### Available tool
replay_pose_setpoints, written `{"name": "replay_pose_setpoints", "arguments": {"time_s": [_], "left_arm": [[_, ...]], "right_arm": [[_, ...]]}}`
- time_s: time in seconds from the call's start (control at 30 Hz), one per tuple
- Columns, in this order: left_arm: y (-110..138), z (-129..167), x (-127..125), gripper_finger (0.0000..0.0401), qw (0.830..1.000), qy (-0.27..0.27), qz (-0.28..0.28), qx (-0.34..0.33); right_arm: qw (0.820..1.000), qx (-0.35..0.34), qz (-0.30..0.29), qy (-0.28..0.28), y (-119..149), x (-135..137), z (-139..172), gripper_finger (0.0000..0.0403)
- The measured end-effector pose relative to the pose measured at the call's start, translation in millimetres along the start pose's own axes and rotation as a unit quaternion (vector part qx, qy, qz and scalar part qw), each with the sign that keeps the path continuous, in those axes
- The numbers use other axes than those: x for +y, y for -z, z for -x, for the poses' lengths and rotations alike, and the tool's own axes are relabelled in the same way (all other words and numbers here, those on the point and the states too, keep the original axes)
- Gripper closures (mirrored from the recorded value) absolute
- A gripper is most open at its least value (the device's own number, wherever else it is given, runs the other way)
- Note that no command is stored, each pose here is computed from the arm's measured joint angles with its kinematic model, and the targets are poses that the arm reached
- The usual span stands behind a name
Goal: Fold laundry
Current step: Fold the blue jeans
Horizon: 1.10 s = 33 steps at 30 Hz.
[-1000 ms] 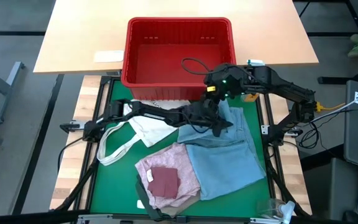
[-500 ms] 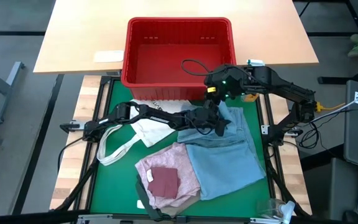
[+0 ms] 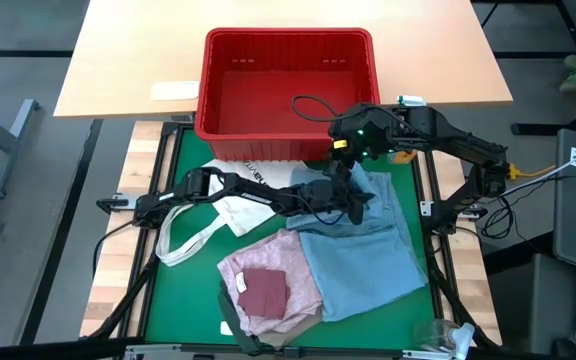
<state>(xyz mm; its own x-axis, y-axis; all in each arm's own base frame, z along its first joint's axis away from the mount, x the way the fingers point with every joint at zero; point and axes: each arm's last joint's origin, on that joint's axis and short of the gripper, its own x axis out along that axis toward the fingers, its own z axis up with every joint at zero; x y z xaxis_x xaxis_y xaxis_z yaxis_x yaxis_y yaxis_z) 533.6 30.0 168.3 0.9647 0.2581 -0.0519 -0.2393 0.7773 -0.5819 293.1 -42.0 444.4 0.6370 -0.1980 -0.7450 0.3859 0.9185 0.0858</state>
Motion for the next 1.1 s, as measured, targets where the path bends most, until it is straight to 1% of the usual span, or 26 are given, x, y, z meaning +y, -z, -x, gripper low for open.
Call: {"name": "replay_pose_setpoints", "arguments": {"time_s": [0.17,0.33,0.47,0.53,0.63,0.83,1.0,1.1], "left_arm": [[-1.1,-0.4,1.1,0.0389,1.000,0.003,-0.004,0.001],[-1.0,-0.8,1.2,0.0389,0.999,0.043,-0.003,0.031],[-1.3,-0.8,1.5,0.0389,0.999,0.034,-0.005,0.024],[-1.5,-0.9,1.8,0.0386,0.999,0.034,-0.017,0.023],[-1.5,-0.9,1.6,0.0366,0.999,0.034,-0.026,0.022],[-1.5,-0.5,0.5,0.0298,0.999,0.027,-0.020,0.012],[-1.6,-0.4,-1.6,0.0263,0.997,0.065,-0.023,0.031],[-2.1,-0.4,-2.4,0.0252,0.996,0.073,-0.044,0.028]], "right_arm": [[1.000,0.000,0.000,0.000,0.0,0.0,0.0,0.0297],[1.000,0.002,0.000,0.000,0.2,0.0,-0.2,0.0297],[1.000,0.007,0.001,0.002,1.4,-0.3,-0.2,0.0297],[1.000,0.009,0.001,0.002,1.7,-0.4,-0.1,0.0297],[1.000,0.009,0.001,0.002,1.7,-0.4,-0.1,0.0297],[1.000,0.009,0.001,0.002,1.7,-0.3,-0.1,0.0297],[1.000,0.029,0.002,0.008,5.7,-1.3,0.0,0.0297],[0.999,0.043,0.002,0.013,8.3,-2.1,0.2,0.0297]]}}
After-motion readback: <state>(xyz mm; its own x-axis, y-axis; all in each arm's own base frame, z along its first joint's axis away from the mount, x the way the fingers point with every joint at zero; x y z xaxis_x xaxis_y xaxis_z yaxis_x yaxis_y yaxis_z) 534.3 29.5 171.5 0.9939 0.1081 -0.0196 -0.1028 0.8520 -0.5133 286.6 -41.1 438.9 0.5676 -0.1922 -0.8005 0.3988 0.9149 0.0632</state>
